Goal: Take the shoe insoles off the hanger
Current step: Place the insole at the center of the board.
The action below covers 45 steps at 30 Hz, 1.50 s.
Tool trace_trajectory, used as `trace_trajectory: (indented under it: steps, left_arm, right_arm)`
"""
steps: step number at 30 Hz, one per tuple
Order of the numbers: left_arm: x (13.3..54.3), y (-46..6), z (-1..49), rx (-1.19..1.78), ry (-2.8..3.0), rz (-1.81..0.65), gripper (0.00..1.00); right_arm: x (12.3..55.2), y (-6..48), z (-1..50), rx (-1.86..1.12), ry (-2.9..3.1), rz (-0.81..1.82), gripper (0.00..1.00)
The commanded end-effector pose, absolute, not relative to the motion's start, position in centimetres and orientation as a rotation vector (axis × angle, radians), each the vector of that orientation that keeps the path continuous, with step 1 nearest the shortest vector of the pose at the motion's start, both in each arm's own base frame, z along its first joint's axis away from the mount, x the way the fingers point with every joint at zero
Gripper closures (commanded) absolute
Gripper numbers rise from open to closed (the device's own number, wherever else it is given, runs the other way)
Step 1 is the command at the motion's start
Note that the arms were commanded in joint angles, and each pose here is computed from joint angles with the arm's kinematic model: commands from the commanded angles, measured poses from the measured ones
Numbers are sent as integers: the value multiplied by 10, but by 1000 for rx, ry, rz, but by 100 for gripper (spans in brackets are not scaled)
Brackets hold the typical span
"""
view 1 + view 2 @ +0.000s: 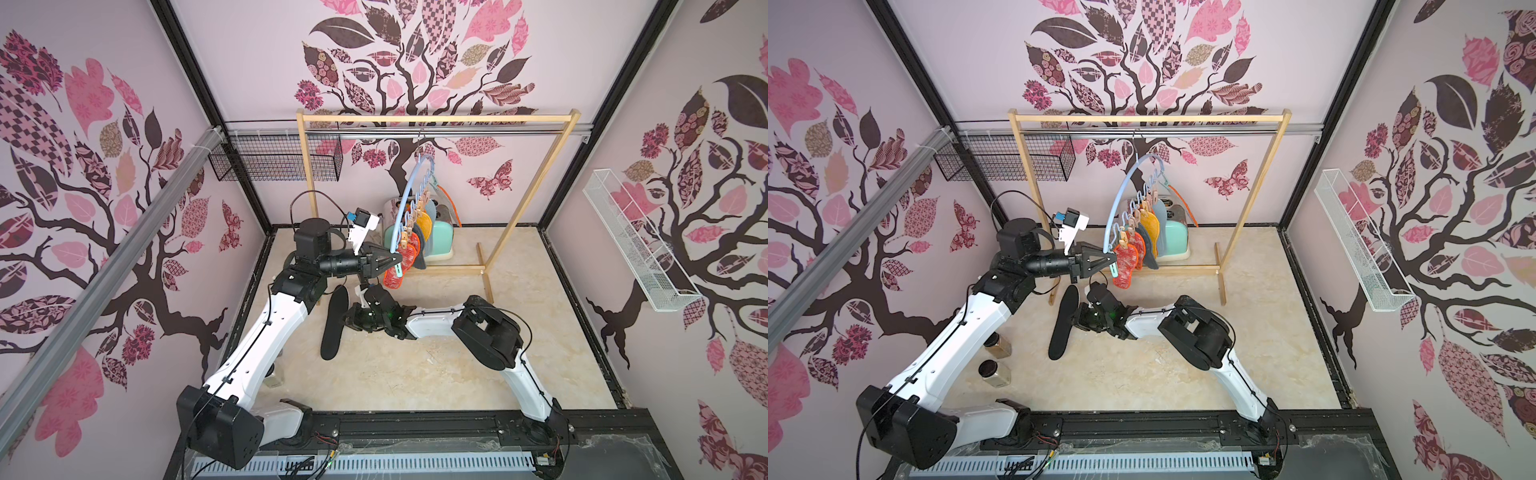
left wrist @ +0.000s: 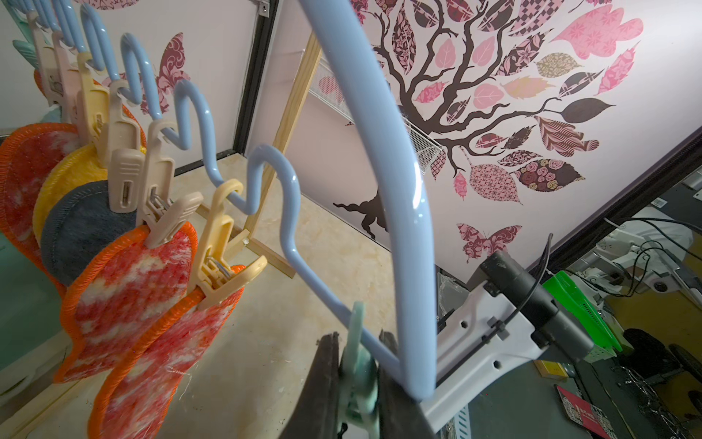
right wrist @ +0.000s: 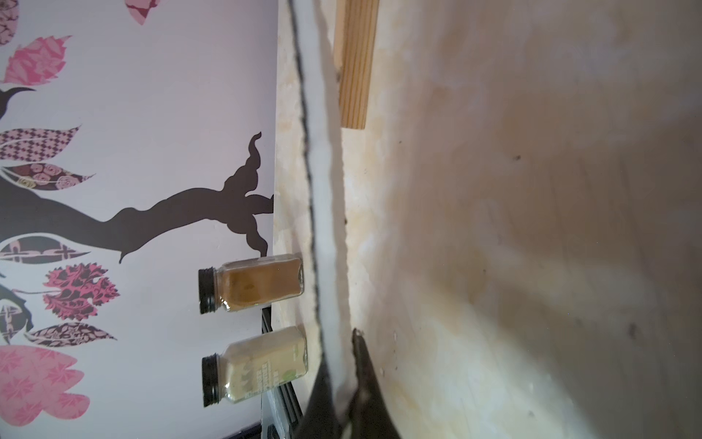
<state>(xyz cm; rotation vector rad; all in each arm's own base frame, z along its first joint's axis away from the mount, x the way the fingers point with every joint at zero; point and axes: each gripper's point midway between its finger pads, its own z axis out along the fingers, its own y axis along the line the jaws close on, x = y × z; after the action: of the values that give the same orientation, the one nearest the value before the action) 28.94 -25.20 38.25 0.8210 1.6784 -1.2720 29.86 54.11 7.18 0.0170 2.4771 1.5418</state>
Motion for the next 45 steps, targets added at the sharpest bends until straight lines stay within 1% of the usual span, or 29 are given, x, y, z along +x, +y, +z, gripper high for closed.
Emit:
trace_trajectory:
  steps: [1, 7, 17, 22, 28, 31, 32, 34, 39, 41, 42, 45]
  left_arm:
    - [285, -249, 394, 830, 1630, -1258, 100]
    - [285, -247, 394, 825, 1631, -1257, 100]
    - [285, -245, 396, 820, 1630, -1259, 100]
    - [286, -245, 396, 816, 1631, -1258, 100]
    - [287, -245, 395, 814, 1635, -1264, 100]
    - [287, -245, 394, 814, 1636, -1268, 100]
    - [287, -245, 394, 814, 1636, -1266, 100]
    - [287, -245, 394, 813, 1638, -1266, 100]
    - [287, -245, 394, 815, 1636, -1266, 100]
    - [286, -245, 394, 818, 1634, -1267, 100]
    - [286, -245, 394, 818, 1634, -1267, 100]
    - [286, -245, 394, 817, 1635, -1266, 100]
  right_arm:
    - [297, 556, 56, 41, 2542, 1556, 100]
    - [297, 567, 44, 21, 2595, 1550, 100]
    - [294, 569, 32, 10, 2643, 1533, 100]
    - [294, 570, 31, -9, 2651, 1504, 93]
    - [295, 569, 29, -30, 2657, 1470, 91]
    - [296, 571, 33, -41, 2654, 1470, 88]
    - [294, 569, 15, -38, 2684, 1442, 86]
    - [294, 569, 13, -45, 2687, 1431, 83]
    - [293, 565, 15, -64, 2700, 1402, 70]
    - [293, 560, 8, -57, 2705, 1379, 66]
    - [293, 561, 27, -68, 2672, 1408, 64]
    - [290, 554, 31, -79, 2665, 1393, 62]
